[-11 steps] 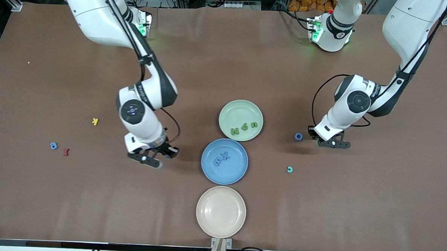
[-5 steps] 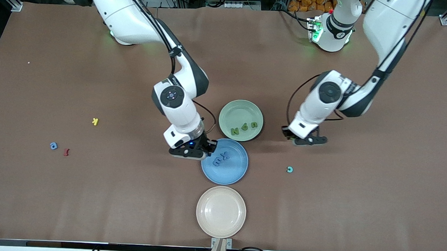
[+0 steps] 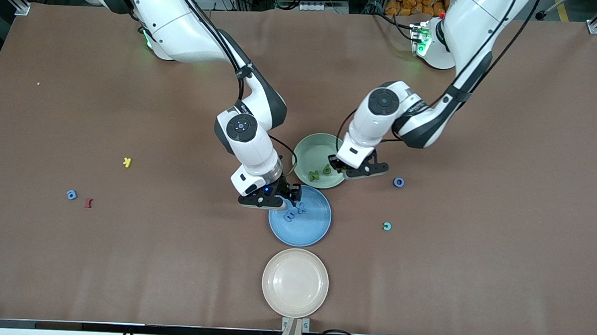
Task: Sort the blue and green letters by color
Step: 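Drop the c on the blue plate while the left gripper drops the B, then move the right gripper to the blue g while the left gripper withdraws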
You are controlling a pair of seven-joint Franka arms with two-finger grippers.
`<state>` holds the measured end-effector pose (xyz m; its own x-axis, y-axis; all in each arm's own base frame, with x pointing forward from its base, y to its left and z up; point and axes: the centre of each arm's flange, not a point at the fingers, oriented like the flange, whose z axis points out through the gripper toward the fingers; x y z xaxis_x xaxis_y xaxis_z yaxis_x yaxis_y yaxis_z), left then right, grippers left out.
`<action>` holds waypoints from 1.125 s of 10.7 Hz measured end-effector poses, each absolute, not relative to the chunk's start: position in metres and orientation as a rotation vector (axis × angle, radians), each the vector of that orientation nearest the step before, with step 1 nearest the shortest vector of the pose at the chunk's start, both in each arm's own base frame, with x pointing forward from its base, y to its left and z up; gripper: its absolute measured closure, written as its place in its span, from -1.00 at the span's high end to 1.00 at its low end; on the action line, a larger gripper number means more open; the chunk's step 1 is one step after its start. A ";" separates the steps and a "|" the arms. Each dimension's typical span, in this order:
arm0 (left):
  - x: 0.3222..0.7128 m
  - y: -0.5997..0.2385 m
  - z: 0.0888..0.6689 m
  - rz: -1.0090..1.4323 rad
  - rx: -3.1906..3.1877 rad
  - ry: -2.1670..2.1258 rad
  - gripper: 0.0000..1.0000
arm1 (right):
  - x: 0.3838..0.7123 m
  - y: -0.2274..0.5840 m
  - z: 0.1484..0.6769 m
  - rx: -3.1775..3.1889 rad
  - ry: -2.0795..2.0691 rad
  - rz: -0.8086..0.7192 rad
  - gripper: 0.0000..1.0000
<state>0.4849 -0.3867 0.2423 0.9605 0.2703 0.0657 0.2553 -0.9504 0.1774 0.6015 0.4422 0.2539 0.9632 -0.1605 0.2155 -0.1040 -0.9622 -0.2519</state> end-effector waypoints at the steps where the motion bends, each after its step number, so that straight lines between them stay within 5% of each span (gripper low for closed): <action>1: 0.476 -0.397 0.242 0.122 2.949 0.399 -0.47 | 0.603 0.441 0.255 -2.872 0.201 -0.348 0.78; 2: 0.471 -0.403 0.241 0.114 2.957 0.398 -0.40 | 0.606 0.437 0.256 -2.872 0.209 -0.352 0.99; 7: 0.530 -0.349 0.258 0.165 3.032 0.506 0.93 | 0.649 0.353 0.273 -3.011 0.099 -0.229 1.00; 12: 0.613 -0.240 0.304 0.182 3.116 0.538 1.00 | 0.677 0.164 0.302 -3.109 -0.227 -0.126 1.00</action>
<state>0.6135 -0.2401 0.3038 0.9356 0.3329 0.1174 0.3359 -0.9419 -0.0060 0.6767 0.1637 0.3024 0.9862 0.1441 0.0820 0.1459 -0.9892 -0.0162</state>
